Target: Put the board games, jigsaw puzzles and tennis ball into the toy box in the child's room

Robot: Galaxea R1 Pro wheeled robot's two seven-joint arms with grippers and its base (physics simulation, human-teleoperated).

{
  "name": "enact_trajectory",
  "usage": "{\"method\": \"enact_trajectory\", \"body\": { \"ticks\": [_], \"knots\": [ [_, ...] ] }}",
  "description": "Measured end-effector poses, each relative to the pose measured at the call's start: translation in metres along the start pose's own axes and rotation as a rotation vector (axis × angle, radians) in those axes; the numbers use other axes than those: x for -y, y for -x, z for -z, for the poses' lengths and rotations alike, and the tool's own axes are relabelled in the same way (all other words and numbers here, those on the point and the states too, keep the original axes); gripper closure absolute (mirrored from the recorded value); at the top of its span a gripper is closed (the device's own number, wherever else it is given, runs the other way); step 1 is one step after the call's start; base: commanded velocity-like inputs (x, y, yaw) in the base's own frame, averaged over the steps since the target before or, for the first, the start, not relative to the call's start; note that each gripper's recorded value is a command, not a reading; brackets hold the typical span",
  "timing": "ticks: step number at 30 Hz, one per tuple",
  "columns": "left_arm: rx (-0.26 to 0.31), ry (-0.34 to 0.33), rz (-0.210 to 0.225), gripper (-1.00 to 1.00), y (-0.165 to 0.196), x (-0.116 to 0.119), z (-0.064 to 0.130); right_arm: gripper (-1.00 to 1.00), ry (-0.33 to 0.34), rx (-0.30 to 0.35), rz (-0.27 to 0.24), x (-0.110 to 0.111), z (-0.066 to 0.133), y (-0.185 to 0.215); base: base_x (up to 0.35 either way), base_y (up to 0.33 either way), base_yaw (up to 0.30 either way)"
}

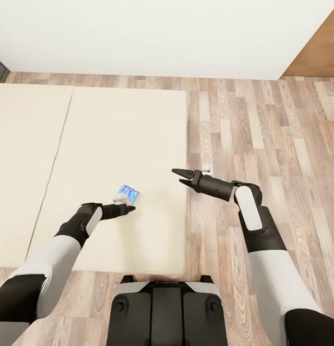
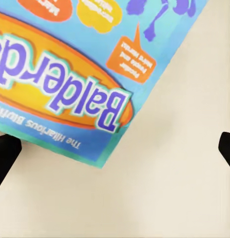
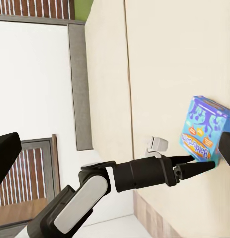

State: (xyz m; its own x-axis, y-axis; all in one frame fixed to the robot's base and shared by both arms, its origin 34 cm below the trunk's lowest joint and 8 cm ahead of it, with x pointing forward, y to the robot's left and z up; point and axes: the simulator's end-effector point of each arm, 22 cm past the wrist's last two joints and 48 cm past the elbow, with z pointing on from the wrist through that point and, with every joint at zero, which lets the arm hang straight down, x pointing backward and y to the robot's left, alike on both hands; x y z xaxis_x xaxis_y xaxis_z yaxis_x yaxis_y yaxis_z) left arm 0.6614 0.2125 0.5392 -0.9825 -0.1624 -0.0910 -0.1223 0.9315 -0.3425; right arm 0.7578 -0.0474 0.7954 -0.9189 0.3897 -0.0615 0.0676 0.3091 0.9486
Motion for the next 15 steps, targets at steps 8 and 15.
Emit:
{"method": "enact_trajectory", "body": {
  "ticks": [8,15],
  "knots": [
    [0.0,0.001,-0.001,-1.0,0.0003,-0.0008,0.0004,-1.0,0.0,0.0,0.0,-0.0002,0.0,0.0,0.0,-0.122,-0.012],
    [0.008,0.001,-0.001,-1.0,0.0043,-0.0018,0.0044,-1.0,0.004,0.003,0.008,-0.0053,0.0011,0.0021,0.0,-0.014,-0.122]
  ]
}}
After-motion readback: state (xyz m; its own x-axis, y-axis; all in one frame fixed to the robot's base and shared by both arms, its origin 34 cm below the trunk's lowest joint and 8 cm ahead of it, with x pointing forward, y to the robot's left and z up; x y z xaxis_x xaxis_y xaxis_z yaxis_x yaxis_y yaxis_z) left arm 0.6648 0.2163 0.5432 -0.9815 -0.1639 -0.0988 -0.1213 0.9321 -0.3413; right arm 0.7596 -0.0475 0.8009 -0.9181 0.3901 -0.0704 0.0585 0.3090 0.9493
